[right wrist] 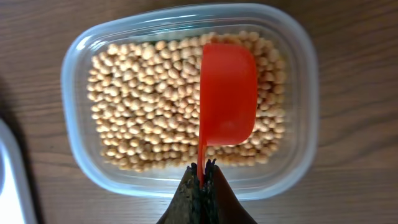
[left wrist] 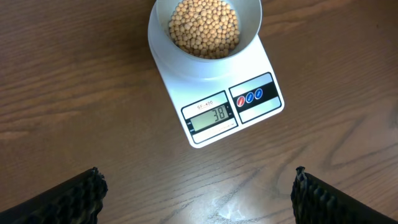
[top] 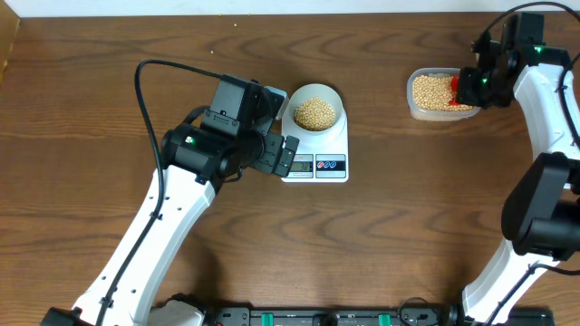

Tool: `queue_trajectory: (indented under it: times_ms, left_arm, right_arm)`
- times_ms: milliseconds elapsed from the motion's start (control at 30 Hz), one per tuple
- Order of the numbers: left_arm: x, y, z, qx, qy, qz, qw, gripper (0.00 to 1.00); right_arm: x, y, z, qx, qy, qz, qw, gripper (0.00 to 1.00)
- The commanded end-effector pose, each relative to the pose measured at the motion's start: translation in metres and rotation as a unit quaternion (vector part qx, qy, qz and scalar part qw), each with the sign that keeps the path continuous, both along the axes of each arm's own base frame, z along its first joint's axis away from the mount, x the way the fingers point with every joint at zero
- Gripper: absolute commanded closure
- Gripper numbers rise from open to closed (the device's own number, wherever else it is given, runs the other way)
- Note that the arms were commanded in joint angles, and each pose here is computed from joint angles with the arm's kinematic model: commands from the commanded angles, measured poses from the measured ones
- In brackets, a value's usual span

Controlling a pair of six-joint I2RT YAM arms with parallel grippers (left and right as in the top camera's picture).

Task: Scoop item into bowl and weigh 50g on scale
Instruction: 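Scoop more soybeans from the tub with the red scoop, then carry the red scoop with the right gripper over the bowl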

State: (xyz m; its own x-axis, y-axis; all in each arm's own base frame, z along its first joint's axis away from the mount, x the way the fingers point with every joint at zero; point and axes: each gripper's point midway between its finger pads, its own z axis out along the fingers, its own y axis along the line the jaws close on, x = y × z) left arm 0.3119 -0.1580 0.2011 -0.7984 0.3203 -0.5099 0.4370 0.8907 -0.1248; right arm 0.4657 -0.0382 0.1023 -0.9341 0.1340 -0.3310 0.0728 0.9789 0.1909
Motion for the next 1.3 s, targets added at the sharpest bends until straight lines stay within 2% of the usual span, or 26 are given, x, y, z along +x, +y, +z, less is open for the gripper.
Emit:
queue_trajectory:
  times_ms: [0, 600, 867, 1267]
  left_arm:
    - [0.0, -0.001, 0.004, -0.007, -0.002, 0.003, 1.0, 0.03]
    - [0.0, -0.001, 0.004, -0.007, -0.002, 0.002, 1.0, 0.03]
    - [0.0, -0.001, 0.004, -0.007, -0.002, 0.003, 1.0, 0.03]
    - [0.0, -0.001, 0.004, -0.007, -0.002, 0.002, 1.0, 0.03]
  right_arm:
    - [0.002, 0.018, -0.002, 0.048, -0.001, 0.022, 0.999, 0.99]
    - [0.001, 0.017, 0.025, 0.211, -0.038, 0.019, 0.977, 0.99]
    - [-0.013, 0.001, 0.051, 0.312, -0.075, 0.038, 0.946, 0.99]
    - [-0.023, 0.021, 0.084, 0.407, -0.116, 0.09, 0.901, 0.99]
